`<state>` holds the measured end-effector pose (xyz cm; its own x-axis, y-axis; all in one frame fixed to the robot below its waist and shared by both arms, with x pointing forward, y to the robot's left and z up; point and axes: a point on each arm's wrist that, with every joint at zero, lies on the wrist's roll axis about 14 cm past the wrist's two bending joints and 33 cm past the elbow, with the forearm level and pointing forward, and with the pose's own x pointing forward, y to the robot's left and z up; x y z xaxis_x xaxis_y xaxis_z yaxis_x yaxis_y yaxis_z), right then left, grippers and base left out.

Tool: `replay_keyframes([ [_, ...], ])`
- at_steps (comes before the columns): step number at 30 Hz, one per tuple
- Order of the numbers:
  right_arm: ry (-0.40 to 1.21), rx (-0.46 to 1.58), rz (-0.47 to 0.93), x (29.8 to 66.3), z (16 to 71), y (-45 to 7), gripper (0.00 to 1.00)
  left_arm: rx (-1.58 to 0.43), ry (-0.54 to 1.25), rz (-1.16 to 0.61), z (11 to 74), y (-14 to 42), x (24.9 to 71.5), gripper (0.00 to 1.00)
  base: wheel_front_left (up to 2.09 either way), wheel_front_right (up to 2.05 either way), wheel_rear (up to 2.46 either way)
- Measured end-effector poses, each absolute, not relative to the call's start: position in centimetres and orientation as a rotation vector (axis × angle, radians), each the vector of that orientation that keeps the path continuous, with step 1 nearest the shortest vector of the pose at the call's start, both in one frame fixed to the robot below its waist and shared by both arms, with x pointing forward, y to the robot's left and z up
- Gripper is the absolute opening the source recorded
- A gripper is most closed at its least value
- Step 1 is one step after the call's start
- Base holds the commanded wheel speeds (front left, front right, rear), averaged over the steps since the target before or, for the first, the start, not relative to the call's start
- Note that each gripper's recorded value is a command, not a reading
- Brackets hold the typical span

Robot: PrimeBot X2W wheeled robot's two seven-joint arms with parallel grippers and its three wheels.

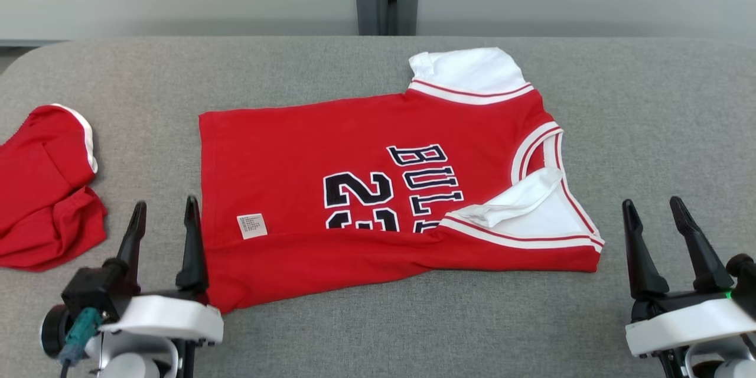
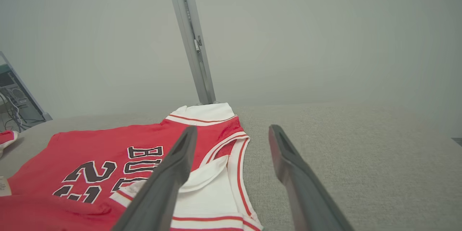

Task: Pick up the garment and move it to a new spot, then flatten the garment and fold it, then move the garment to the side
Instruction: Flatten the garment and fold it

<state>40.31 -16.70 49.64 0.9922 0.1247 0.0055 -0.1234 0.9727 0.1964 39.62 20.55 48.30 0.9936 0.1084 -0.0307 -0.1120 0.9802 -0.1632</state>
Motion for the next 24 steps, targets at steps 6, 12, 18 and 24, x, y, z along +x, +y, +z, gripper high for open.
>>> replay_keyframes([
  [6, 0.02, 0.2, 0.117, 39.4, 49.5, -16.7, 1.0, -0.117, 0.045, 0.071, 47.6, 20.2, 38.4, 1.0, 0.0, 0.0, 0.0],
  [12, 0.028, 0.208, 0.129, 39.3, 49.5, -16.0, 1.0, -0.094, 0.057, 0.065, 47.3, 20.6, 37.8, 1.0, 0.0, 0.0, 0.0],
  [18, 0.026, 0.214, 0.128, 39.3, 49.6, -16.0, 1.0, -0.084, 0.059, 0.061, 47.3, 20.7, 37.7, 1.0, 0.0, 0.0, 0.0],
  [24, 0.061, 0.2, 0.131, 39.5, 48.8, -16.0, 1.0, -0.06, 0.092, 0.044, 46.8, 20.4, 37.7, 1.0, 0.0, 0.0, 0.0],
])
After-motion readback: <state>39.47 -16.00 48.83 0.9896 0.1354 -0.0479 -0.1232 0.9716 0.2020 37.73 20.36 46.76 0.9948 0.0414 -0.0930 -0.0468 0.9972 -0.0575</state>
